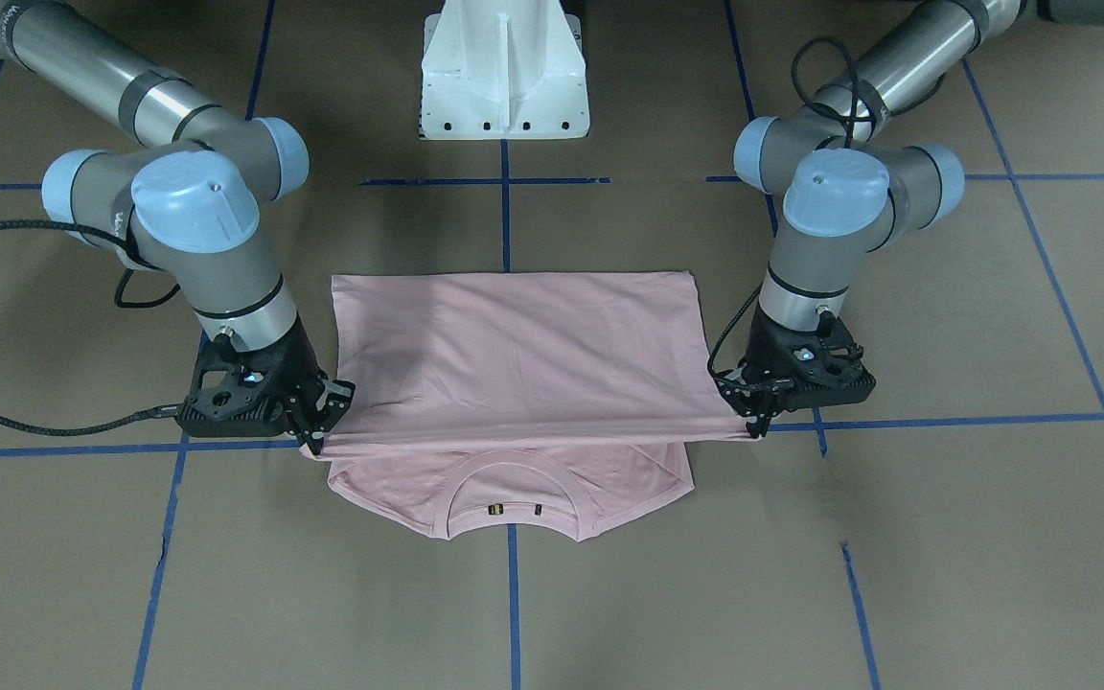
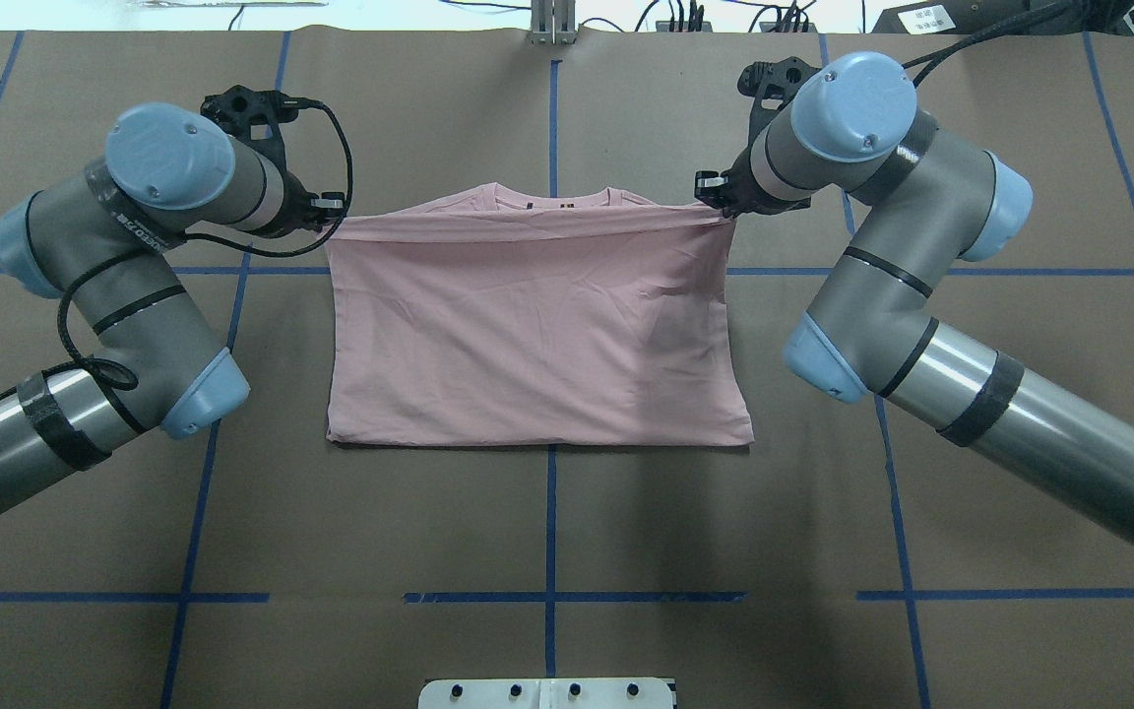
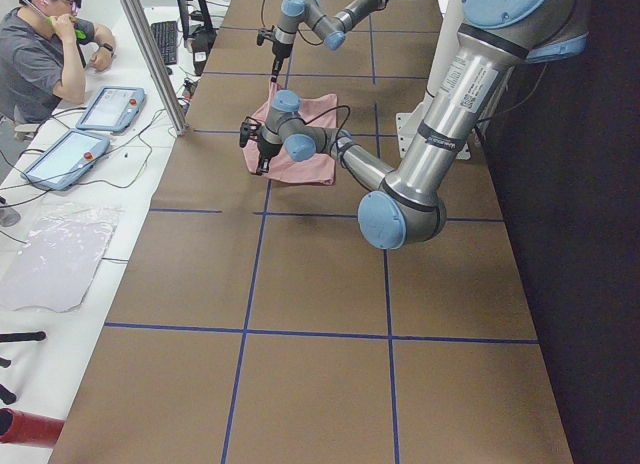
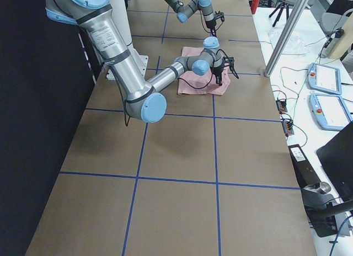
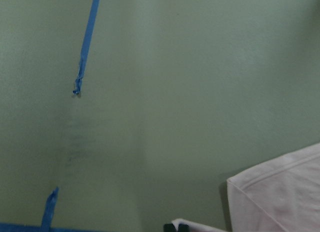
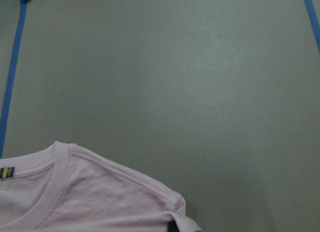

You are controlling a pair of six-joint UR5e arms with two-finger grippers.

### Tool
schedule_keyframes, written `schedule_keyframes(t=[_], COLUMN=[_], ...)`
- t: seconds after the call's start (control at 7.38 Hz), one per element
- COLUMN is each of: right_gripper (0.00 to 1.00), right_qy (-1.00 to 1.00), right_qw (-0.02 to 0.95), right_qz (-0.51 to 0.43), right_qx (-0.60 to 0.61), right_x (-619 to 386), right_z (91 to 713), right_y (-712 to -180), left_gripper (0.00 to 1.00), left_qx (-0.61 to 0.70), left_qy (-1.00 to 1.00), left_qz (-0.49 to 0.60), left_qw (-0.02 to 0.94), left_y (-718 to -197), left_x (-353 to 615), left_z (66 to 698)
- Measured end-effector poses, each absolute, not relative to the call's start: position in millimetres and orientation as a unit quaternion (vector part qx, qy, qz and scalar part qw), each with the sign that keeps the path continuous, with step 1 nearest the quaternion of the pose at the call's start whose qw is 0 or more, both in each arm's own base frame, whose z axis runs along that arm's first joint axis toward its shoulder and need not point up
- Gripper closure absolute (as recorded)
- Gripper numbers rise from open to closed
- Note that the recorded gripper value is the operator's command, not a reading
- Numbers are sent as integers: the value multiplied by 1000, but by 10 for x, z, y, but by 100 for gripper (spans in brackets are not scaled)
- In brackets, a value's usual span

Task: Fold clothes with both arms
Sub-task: 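Lay the hem down at the collar and open both grippers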

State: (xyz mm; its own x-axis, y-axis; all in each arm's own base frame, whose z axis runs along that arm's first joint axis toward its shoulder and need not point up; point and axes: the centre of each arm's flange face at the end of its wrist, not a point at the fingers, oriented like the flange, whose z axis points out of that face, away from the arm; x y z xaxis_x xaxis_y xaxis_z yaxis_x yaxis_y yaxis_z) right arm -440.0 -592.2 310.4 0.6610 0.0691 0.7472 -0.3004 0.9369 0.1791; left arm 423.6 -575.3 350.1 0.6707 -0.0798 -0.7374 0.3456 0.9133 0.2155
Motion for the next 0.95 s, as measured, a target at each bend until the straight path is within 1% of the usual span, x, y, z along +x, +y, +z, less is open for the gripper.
schedule_keyframes(t=[0.27,0.68,0.81,0.95], right_gripper=[100,100,74,2], right_qy=[-392,-390,-392,-397], right_qw=[902,903,902,899], right_qz=[107,109,109,109], right_qx=[143,142,144,147], right_x=[-4544,-4568,-4571,-4570], right_z=[3167,3163,3130,3099], right_y=[-6155,-6253,-6261,-6261], left_gripper=[100,100,99,40], left_qx=[172,169,168,167], left_qy=[391,402,405,407], left_qz=[-124,-135,-139,-142], left_qw=[896,890,888,886], left_y=[-5800,-5810,-5810,-5813], left_x=[4268,4326,4341,4349], left_z=[3493,3353,3319,3291])
